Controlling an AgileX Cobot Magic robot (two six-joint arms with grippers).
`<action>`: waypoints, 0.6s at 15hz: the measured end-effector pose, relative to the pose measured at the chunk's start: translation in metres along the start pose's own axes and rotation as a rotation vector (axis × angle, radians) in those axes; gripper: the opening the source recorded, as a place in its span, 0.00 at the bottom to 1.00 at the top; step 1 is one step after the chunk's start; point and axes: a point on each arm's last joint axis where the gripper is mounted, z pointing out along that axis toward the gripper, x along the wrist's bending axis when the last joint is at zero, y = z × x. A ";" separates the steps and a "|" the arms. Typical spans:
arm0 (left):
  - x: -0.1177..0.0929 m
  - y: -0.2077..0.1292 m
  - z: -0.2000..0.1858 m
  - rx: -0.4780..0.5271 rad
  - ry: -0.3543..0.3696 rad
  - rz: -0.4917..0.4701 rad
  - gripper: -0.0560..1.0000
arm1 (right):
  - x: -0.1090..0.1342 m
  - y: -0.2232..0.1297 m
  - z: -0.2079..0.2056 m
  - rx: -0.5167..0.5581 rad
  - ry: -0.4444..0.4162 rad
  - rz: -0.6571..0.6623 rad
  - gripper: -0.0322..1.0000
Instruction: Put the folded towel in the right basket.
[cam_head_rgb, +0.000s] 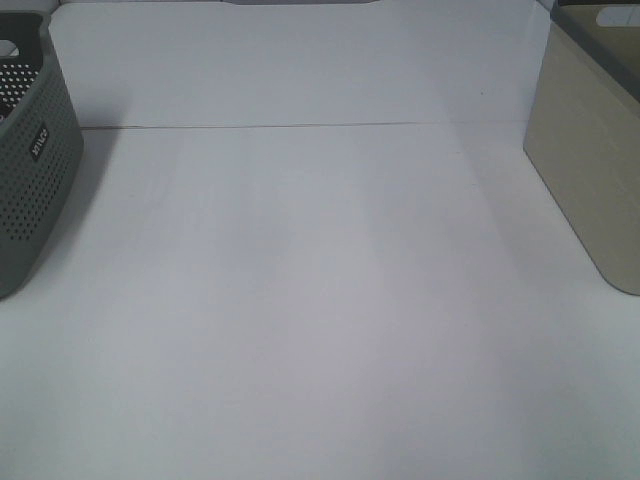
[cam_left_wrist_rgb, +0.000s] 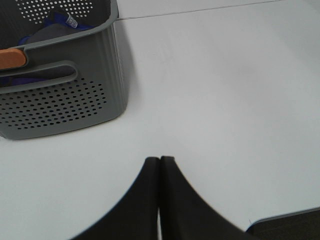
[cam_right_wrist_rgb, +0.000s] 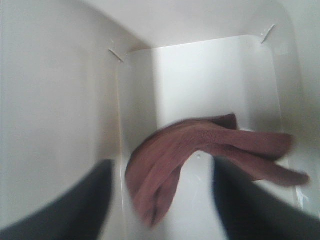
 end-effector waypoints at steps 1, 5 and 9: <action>0.000 0.000 0.000 0.000 0.000 0.000 0.05 | 0.000 0.000 -0.001 -0.001 -0.003 -0.002 0.91; 0.000 0.000 0.000 0.000 0.000 0.000 0.05 | 0.009 0.004 -0.033 -0.061 -0.014 0.007 0.98; 0.000 0.000 0.000 0.000 0.000 0.000 0.05 | 0.035 0.003 -0.101 -0.190 -0.009 -0.006 0.98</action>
